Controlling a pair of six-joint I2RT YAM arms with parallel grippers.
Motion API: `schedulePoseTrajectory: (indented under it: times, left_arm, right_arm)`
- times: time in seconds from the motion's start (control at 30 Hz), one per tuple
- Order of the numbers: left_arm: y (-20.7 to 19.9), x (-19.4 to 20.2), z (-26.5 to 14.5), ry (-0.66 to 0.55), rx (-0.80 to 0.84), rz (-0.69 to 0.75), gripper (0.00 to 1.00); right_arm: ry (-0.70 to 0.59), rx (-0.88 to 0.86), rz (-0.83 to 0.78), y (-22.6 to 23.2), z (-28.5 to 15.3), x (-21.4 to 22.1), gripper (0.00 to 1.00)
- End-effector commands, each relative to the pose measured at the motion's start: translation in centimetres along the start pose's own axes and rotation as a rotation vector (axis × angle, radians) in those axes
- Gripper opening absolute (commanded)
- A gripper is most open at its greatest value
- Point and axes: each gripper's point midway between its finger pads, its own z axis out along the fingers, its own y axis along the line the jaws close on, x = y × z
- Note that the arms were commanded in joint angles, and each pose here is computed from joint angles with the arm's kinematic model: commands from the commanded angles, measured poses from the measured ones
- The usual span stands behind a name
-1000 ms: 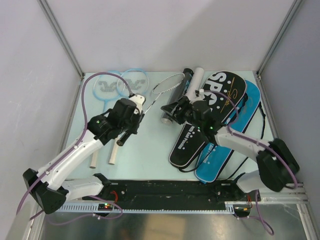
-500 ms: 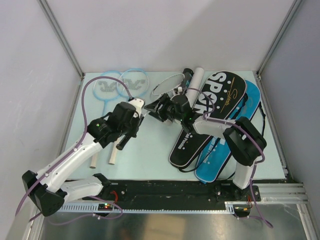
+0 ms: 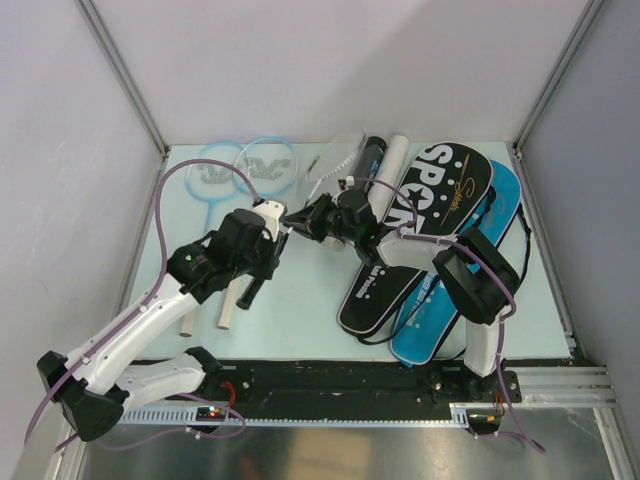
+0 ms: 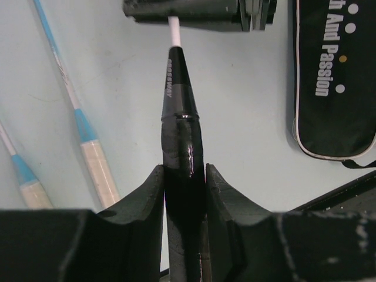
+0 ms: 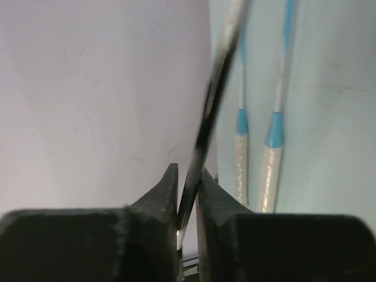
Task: Pack up the badminton gear
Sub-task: Pick up the racket from the center of the board.
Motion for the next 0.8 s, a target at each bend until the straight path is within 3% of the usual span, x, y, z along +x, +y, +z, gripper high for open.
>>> schedulePoseTrajectory:
  times: [0.0,0.1,0.3,0.47,0.63,0.77]
  left_arm:
    - [-2.7,-2.2,-1.6,-0.096,0.146,-0.017,0.0]
    - [-2.9,-3.0,-3.0,-0.143,0.174,-0.025,0.06]
    - [-2.7,-4.1,-5.9,-0.245,0.2,-0.026,0.44]
    - [-3.7,-4.7,-8.0,-0.298,0.285,-0.008,0.64]
    - [-5.7,-4.8,-9.1,-0.297,0.404,0.02,0.93]
    - [-6.9,-5.0,-9.0,-0.25,0.453,-0.056,0.99]
  right_arm:
    - [-0.004,-0.147,-0.116,5.0,-0.5,-0.1,0.05]
    - [-0.002,-0.164,-0.144,6.2,-1.4,0.2,0.01]
    - [-0.026,-0.225,-0.205,8.6,-3.7,0.4,0.0]
    - [-0.071,-0.265,-0.254,10.3,-6.0,-0.1,0.0]
    - [-0.132,-0.29,-0.277,10.6,-9.2,-1.4,0.0]
    - [-0.159,-0.286,-0.297,9.5,-13.1,-2.4,0.0]
